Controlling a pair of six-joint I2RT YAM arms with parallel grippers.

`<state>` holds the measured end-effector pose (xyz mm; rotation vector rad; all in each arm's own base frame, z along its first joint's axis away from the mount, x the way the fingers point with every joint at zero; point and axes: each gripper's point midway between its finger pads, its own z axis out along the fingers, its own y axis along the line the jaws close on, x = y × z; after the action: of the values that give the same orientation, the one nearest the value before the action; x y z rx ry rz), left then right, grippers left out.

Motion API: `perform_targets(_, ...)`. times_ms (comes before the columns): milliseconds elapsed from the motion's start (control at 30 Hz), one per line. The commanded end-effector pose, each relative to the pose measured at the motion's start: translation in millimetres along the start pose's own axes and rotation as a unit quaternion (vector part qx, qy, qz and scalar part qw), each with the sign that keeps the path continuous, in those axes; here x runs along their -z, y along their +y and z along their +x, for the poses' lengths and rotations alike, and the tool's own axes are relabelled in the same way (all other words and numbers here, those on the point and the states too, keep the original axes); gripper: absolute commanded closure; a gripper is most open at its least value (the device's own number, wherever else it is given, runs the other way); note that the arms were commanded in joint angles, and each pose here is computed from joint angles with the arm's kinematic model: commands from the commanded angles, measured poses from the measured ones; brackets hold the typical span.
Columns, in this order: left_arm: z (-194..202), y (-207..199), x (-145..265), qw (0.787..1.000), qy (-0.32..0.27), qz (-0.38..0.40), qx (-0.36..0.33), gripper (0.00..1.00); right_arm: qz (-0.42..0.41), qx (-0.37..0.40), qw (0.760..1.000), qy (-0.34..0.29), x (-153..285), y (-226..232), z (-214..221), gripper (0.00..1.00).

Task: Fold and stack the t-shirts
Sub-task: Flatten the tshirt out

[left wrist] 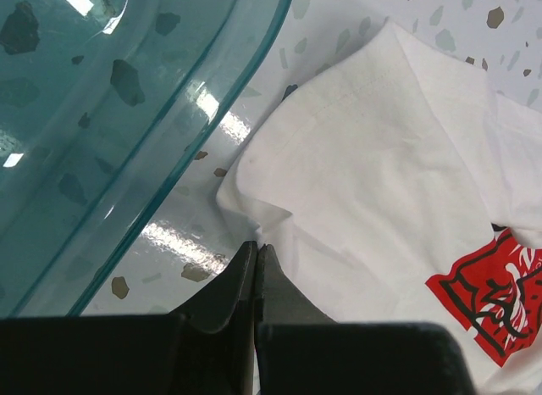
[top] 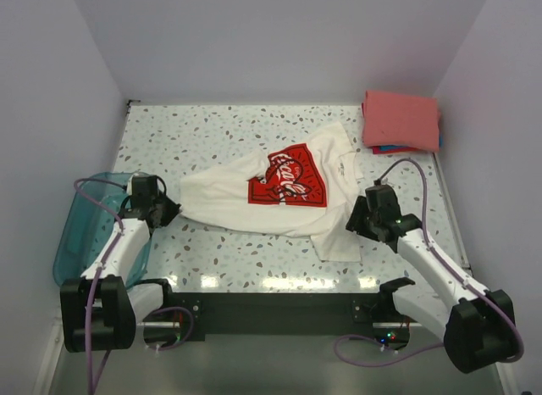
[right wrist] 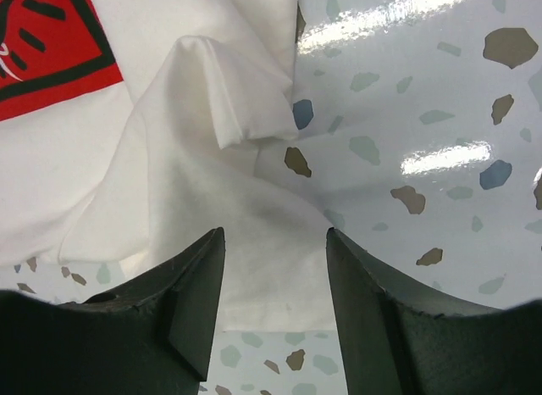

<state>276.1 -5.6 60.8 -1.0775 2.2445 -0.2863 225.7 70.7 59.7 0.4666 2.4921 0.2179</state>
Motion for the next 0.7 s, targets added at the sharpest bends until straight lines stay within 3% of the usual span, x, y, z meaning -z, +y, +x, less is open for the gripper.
perform_targets(0, -20, -18, 7, 0.999, -0.027, 0.030, -0.011, 1.00, 0.016, 0.011, 1.000, 0.005, -10, -3, -2, 0.45)
perform_targets(267, -23, -22, 9, 0.999, -0.028, 0.034, -0.015, 1.00, 0.022, 0.005, 0.999, 0.038, -35, -9, 24, 0.48)
perform_targets(367, -22, -22, 9, 0.999, -0.026, 0.035, -0.018, 1.00, 0.019, 0.005, 0.999, 0.039, -36, -7, 26, 0.66)
perform_targets(433, -23, -23, 10, 0.999, -0.029, 0.038, -0.020, 1.00, 0.022, 0.005, 0.999, 0.032, -32, -7, 21, 0.90)
perform_targets(500, -26, -26, 13, 0.998, -0.034, 0.043, -0.023, 1.00, 0.017, 0.007, 1.000, 0.018, -20, -3, 11, 0.99)
perform_targets(600, -31, -37, 21, 0.997, -0.033, 0.063, -0.039, 1.00, 0.010, 0.008, 1.000, 0.009, 4, 2, -1, 1.00)
perform_targets(667, -44, -50, 35, 0.994, -0.049, 0.081, -0.054, 1.00, -0.023, 0.004, 0.998, -0.054, 41, 20, -40, 1.00)
